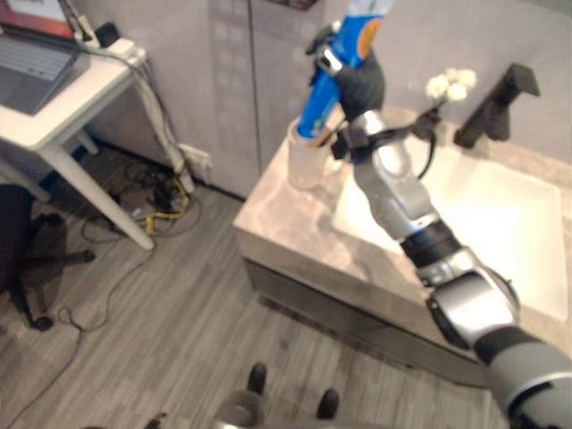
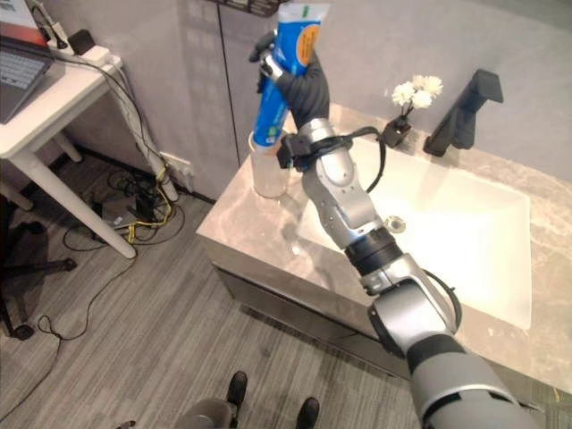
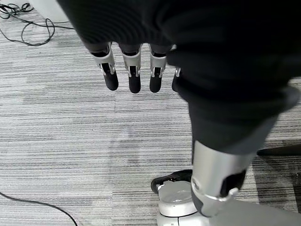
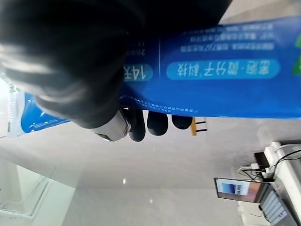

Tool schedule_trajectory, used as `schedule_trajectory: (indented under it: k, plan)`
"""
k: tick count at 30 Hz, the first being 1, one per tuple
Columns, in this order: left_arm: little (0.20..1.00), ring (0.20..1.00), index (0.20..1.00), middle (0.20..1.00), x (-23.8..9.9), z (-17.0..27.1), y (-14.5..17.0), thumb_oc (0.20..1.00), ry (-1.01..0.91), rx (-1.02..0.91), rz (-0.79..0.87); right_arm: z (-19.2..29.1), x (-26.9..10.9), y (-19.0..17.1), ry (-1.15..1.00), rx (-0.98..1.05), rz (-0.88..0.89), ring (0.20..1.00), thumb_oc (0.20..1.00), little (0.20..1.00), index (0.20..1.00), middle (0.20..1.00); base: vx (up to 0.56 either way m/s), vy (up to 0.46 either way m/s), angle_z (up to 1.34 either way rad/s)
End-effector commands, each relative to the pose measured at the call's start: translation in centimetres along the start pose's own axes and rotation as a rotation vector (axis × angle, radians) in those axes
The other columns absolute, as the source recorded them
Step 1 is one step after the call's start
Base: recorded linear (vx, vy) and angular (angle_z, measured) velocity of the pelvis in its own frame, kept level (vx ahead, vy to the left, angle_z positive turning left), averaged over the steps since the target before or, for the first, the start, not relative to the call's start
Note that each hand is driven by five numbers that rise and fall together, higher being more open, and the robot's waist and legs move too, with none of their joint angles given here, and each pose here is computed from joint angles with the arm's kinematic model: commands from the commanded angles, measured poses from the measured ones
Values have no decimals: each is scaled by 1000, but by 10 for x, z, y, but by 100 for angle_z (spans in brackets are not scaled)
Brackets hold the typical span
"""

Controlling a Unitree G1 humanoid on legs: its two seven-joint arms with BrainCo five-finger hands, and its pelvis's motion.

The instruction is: Put brush and paste in cup on sink, flatten towel.

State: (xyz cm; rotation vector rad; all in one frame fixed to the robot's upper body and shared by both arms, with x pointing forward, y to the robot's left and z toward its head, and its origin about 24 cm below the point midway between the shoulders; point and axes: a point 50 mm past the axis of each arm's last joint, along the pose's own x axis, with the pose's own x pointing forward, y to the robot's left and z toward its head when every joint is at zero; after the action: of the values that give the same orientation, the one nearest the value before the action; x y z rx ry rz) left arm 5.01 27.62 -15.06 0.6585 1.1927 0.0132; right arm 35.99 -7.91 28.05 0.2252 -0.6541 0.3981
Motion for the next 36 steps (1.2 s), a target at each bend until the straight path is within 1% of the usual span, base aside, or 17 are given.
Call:
schedule_trajectory:
  k: [1,7,12,19,36]
  plan:
    - [1000,1000,1000,1000,5,12,23,1000,-70,152,72,55,27,11,-207,-58,57,200,200,200,200,200,17,9,9]
    - [1000,1000,1000,1000,8,27,23,1000,-106,163,90,52,29,6,-201,-65,15,200,200,200,200,200,24,5,8]
    - [1000,1000,1000,1000,8,28,18,1000,-107,157,87,54,30,4,-205,-82,2,200,200,200,200,200,27,-9,4]
    - [1000,1000,1000,1000,7,17,17,1000,-57,131,97,54,32,10,-203,-108,30,200,200,200,200,200,6,0,-2]
    - [1000,1000,1000,1000,8,22,15,1000,-62,95,108,34,28,14,-120,-135,64,200,200,200,200,200,-2,-1,-2]
